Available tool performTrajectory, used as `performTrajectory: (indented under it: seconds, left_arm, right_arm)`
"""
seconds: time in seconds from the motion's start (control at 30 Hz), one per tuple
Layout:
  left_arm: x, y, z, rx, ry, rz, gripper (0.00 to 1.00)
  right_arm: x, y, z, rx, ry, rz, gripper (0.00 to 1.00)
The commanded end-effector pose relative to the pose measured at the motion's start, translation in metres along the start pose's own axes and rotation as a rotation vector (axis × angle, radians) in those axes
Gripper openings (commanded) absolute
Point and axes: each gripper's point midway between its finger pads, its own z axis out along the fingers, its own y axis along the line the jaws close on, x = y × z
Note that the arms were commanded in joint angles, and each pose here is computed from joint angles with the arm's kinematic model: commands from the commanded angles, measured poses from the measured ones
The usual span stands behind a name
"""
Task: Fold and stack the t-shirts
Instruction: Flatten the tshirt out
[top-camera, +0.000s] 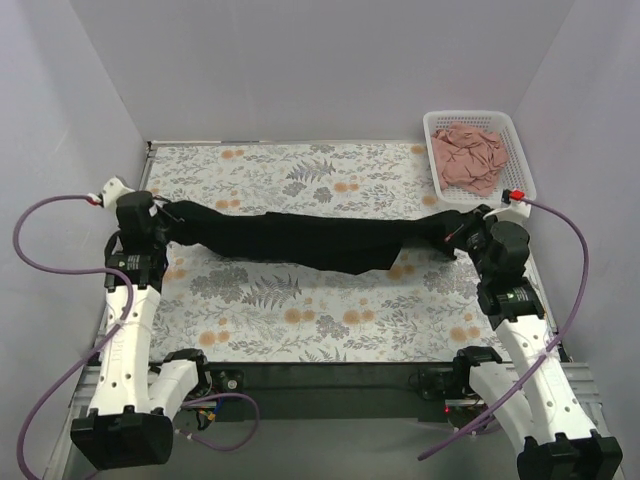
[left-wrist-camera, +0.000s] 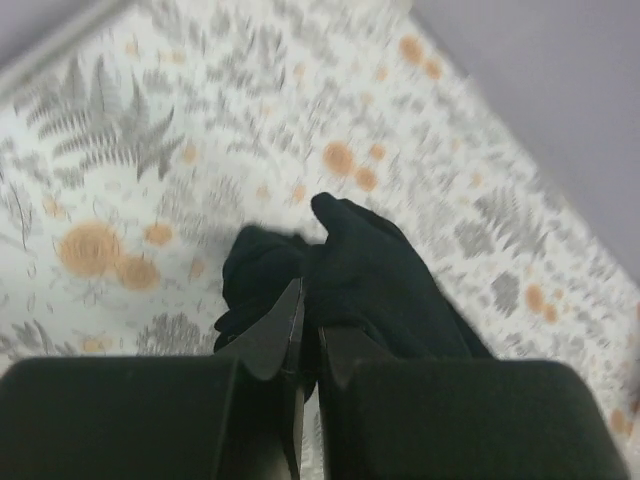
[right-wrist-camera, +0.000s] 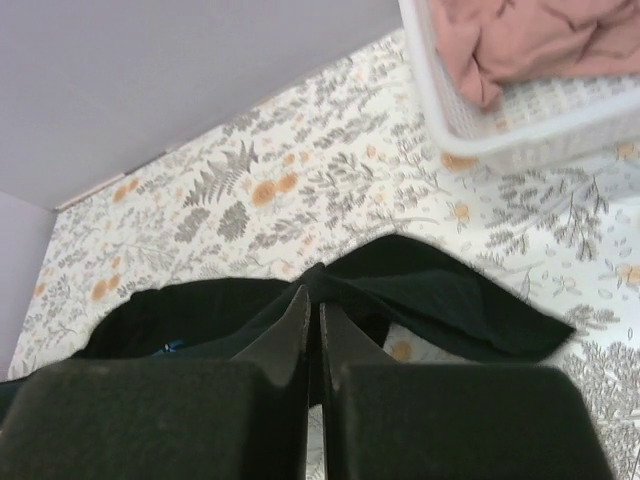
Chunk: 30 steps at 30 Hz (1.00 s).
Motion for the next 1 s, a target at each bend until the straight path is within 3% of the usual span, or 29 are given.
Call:
performTrajectory:
  seconds: [0.0, 0.07, 0.27, 0.5, 0.67, 0.77, 0.8, 0.87, 0.9, 0.97]
  left_arm:
    - [-0.115, -0.028, -0.055, 0.008, -0.314, 0.006, 0.0]
    - [-0.165, -0.04, -0.089, -0.002, -0.433, 0.029, 0.0]
    - [-0.253, -0.072, -0.179, 0.084, -0.664, 0.108, 0.0]
    - [-0.285, -0.112, -0.209, 0.224, -0.733, 0.22, 0.0]
    - [-0.294, -0.151, -0.175, 0.318, -0.72, 0.265, 0.0]
    - [-0.289, -0.179, -0.127, 0.376, -0.672, 0.29, 0.0]
    - [-0.281, -0.188, -0.092, 0.374, -0.618, 0.308, 0.0]
    - [-0.274, -0.203, -0.061, 0.411, -0.58, 0.307, 0.0]
    - [-0.261, -0.209, -0.019, 0.401, -0.522, 0.32, 0.0]
    - [-0.255, -0.221, 0.016, 0.418, -0.497, 0.318, 0.0]
  right_arm:
    - [-0.094, 0.046, -0.018, -0.074, -0.234, -0.054, 0.01]
    - [-0.114, 0.06, -0.024, -0.098, -0.269, -0.088, 0.01]
    - [-0.154, 0.095, -0.055, -0.164, -0.331, -0.18, 0.01]
    - [-0.155, 0.111, -0.065, -0.225, -0.337, -0.222, 0.01]
    - [-0.145, 0.107, -0.041, -0.196, -0.283, -0.233, 0.01]
    - [-0.134, 0.104, -0.011, -0.161, -0.218, -0.235, 0.01]
    - [-0.131, 0.1, -0.002, -0.135, -0.208, -0.229, 0.01]
    - [-0.113, 0.089, 0.028, -0.08, -0.144, -0.233, 0.01]
    - [-0.1, 0.08, 0.049, -0.041, -0.104, -0.239, 0.01]
    - [-0.088, 0.07, 0.07, 0.0, -0.073, -0.245, 0.01]
